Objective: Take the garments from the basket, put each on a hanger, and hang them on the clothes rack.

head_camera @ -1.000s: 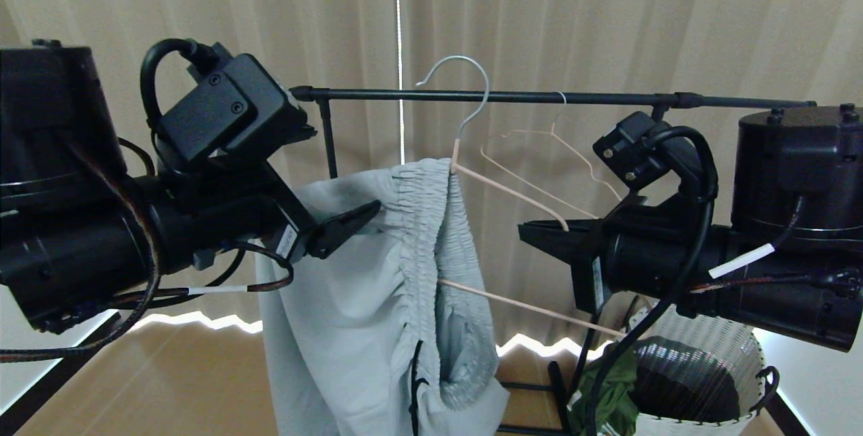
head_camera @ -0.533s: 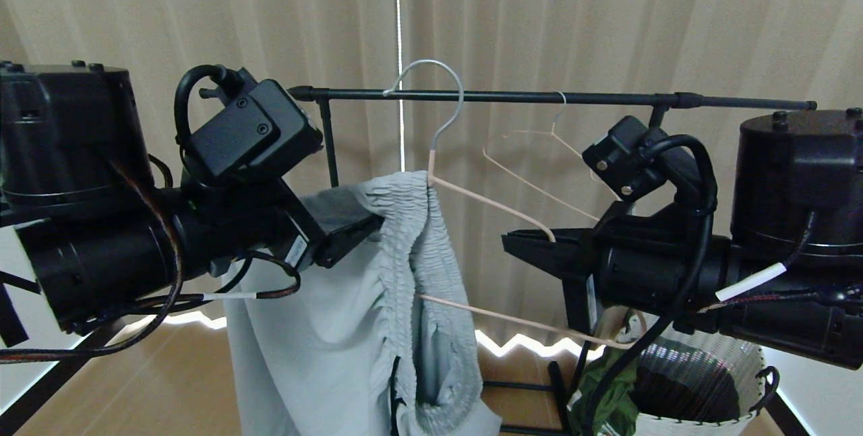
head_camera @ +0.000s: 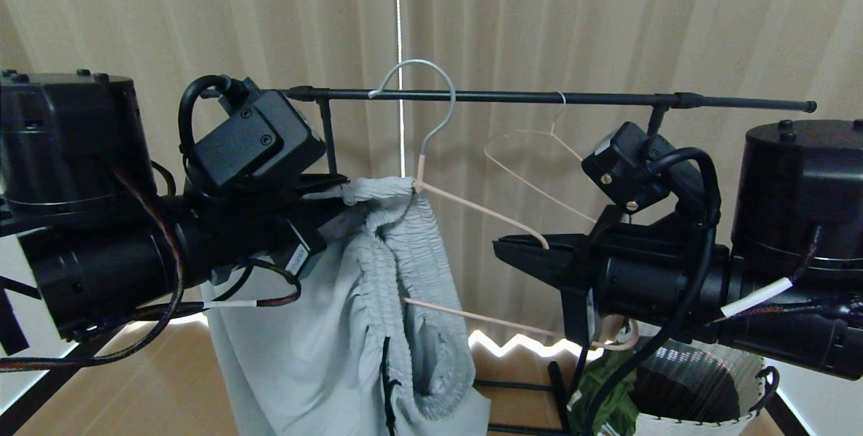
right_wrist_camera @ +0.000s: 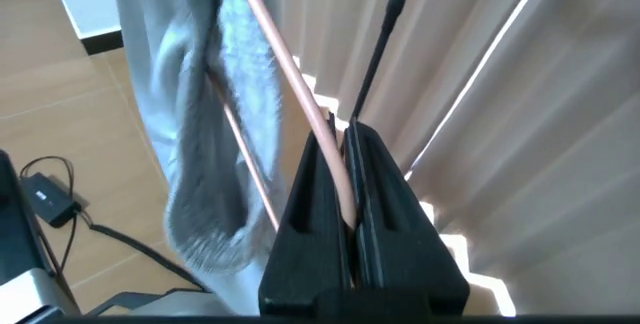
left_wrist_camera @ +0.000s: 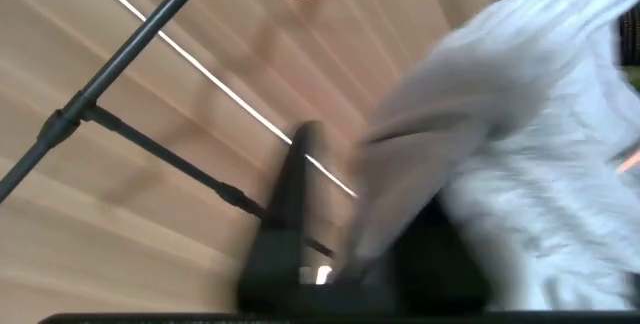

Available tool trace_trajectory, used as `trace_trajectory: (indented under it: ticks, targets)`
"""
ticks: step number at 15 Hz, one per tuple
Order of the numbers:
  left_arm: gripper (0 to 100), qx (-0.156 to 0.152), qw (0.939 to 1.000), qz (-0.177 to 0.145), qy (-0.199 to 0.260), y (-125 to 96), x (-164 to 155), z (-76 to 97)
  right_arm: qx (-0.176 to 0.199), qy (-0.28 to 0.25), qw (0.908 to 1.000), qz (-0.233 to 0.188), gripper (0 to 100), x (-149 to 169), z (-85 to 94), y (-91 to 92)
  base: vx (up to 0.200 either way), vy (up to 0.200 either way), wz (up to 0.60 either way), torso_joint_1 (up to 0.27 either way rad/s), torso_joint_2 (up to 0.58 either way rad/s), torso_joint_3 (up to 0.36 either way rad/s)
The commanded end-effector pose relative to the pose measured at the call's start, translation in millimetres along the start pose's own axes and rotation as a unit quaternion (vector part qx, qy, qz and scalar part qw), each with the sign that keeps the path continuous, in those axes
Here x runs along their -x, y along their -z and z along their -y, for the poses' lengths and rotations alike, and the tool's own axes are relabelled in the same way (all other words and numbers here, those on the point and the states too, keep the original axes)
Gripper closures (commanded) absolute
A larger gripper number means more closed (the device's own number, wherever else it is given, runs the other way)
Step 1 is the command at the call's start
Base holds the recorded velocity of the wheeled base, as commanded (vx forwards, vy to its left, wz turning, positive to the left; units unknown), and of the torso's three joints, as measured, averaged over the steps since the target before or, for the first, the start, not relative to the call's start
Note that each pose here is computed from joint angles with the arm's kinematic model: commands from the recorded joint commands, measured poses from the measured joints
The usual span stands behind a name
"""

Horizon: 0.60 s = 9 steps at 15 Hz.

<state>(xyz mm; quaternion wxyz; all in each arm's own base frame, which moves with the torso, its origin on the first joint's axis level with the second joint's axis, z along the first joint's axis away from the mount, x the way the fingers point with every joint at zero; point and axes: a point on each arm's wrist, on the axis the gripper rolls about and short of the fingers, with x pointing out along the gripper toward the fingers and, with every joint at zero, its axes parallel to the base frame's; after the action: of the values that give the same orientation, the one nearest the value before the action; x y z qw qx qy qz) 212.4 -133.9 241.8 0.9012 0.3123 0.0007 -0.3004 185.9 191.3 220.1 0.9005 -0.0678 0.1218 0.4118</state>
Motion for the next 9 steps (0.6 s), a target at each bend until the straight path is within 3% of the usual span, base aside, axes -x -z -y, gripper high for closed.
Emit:
trace_trajectory:
  ticks: [1, 7, 8, 9]
  targets:
    - [100, 0.001, 1.0, 0.0, 0.0, 0.1, -0.1, 0.4, 0.001, -0.003, 1.0, 0.0, 100, 0.1, -1.3, -0.2, 0.0, 0.0, 0.0, 0.0, 0.0, 0.0]
    - [100, 0.001, 1.0, -0.001, -0.001, 2.3, 6.5, 1.6, 0.002, -0.003, 1.0, -0.003, 100, 0.1, -1.3, 1.0, 0.0, 0.0, 0.0, 0.0, 0.0, 0.0]
    - [100, 0.003, 1.0, -0.002, 0.0, 3.7, 8.2, 2.6, 0.002, -0.001, 1.0, -0.004, 0, 0.1, -0.9, 1.9, 0.0, 0.0, 0.0, 0.0, 0.0, 0.0]
    - [100, 0.003, 1.0, -0.002, -0.003, 3.9, 8.7, 2.7, 0.002, 0.0, 1.0, -0.006, 0, -0.3, -0.8, 3.2, 0.0, 0.0, 0.0, 0.0, 0.0, 0.0]
